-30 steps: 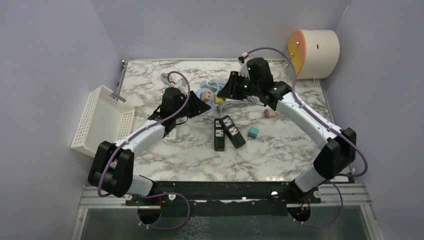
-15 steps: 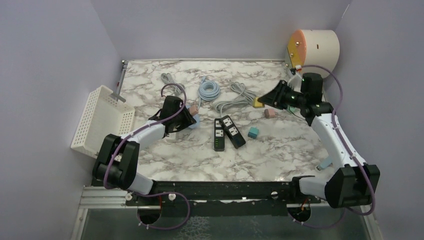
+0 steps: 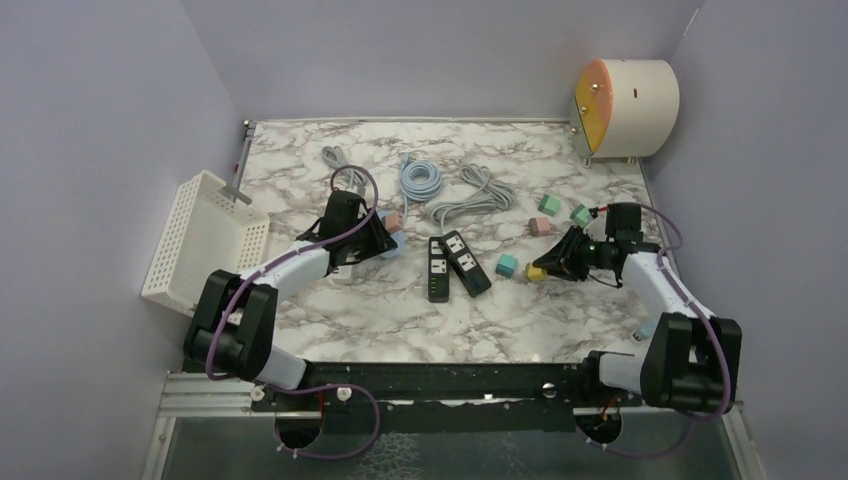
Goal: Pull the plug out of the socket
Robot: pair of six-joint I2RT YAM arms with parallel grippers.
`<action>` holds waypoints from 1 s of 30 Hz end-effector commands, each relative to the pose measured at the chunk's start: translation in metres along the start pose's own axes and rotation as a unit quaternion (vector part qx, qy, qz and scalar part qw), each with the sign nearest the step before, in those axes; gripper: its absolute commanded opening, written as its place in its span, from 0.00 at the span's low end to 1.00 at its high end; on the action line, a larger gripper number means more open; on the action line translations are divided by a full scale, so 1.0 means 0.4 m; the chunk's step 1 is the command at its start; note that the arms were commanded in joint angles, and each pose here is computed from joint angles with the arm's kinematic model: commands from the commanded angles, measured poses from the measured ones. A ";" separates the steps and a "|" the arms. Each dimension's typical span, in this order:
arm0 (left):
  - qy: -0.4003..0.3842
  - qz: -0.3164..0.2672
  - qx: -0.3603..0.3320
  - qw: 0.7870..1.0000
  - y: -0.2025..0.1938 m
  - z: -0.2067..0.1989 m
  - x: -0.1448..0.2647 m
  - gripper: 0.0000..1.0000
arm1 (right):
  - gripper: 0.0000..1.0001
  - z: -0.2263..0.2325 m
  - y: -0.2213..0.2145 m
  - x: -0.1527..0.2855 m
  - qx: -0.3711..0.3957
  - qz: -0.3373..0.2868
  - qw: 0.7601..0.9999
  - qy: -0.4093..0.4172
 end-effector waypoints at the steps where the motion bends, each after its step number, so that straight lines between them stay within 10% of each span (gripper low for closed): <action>1: -0.066 -0.033 -0.045 0.996 0.048 -0.079 0.040 0.00 | 0.01 -0.072 -0.026 -0.028 -0.003 0.039 0.997 -0.063; 13: -0.092 -0.036 -0.051 0.994 0.059 -0.108 0.050 0.00 | 0.62 -0.091 -0.012 -0.027 -0.010 0.031 0.994 -0.102; 22: -0.098 -0.034 -0.062 0.993 0.046 -0.139 0.048 0.00 | 0.68 0.160 0.154 0.089 0.113 -0.139 0.984 -0.022; 30: -0.102 -0.049 -0.067 0.991 0.047 -0.175 0.056 0.00 | 0.68 0.457 0.131 -0.020 0.175 -0.087 0.976 0.096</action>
Point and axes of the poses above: each gripper's point midway between its finger pads, its own x axis back along the fingers, its own z axis along the line the jaws close on, y = z × x, the point moved 5 cm from there along x, back along the fingers, and after that the axes turned 6 degrees about x, right-handed, at the moved point
